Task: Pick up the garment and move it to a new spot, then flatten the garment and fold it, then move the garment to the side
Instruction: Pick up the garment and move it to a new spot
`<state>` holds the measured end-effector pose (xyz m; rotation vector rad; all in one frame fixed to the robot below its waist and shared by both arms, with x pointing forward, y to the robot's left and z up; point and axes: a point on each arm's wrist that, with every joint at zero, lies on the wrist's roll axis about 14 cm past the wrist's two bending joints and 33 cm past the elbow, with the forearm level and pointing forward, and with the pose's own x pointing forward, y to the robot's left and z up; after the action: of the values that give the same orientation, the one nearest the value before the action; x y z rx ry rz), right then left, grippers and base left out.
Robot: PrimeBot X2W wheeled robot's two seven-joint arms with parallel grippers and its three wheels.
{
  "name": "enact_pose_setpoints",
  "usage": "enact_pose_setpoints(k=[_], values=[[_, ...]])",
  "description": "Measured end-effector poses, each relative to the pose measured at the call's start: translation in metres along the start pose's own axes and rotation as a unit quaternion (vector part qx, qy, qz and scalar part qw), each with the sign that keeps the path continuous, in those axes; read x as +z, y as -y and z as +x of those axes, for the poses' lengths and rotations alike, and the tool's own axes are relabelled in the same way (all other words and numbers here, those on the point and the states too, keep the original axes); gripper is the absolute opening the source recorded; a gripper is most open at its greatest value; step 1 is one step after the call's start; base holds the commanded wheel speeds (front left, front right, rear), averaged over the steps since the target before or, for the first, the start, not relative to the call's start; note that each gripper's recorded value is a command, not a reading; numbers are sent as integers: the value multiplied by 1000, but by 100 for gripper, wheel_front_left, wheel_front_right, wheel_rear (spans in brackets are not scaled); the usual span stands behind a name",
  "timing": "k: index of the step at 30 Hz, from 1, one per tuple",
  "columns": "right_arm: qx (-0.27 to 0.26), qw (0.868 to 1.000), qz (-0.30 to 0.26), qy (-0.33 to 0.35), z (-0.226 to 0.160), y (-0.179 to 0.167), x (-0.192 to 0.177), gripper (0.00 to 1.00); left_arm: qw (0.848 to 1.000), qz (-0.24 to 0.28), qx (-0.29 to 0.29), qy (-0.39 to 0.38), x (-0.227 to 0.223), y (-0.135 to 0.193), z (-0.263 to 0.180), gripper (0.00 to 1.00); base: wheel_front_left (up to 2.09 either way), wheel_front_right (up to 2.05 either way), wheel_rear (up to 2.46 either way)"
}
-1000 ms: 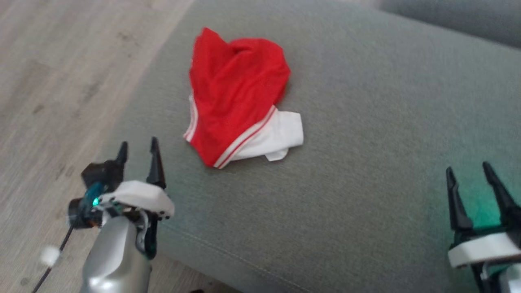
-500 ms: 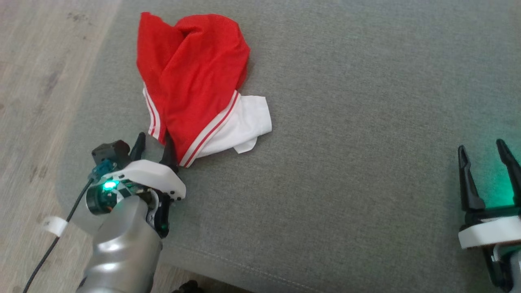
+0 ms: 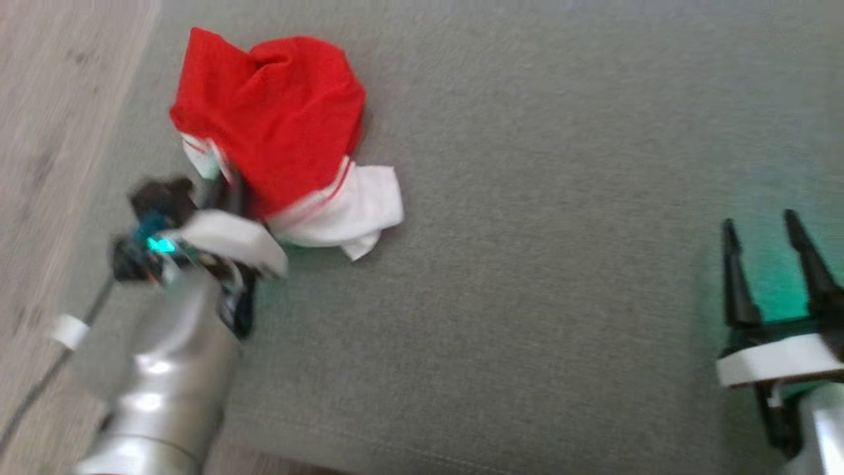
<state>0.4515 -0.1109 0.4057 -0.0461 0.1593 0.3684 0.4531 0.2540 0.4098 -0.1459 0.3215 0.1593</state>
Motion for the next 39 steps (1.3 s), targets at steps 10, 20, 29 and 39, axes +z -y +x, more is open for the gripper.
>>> enact_pose_setpoints(k=[10, 20, 29, 39], values=[[-46, 998, 32, 40, -57, -8, 35, 100, 962, 91, -132, 221, 156, 86, -16, 0, 0, 0, 0], [-126, 988, 47, 79, -132, 12, 52, 100, 871, 145, -278, 377, 307, 227, -80, 0, 0, 0, 0], [-197, 972, 46, 121, -180, 38, 69, 100, 807, 157, -364, 438, 364, 325, -147, 0, 0, 0, 0], [-200, 972, 60, 112, -177, 37, 63, 100, 885, 180, -371, 214, 196, 315, -57, 0, 0, 0, 0]])
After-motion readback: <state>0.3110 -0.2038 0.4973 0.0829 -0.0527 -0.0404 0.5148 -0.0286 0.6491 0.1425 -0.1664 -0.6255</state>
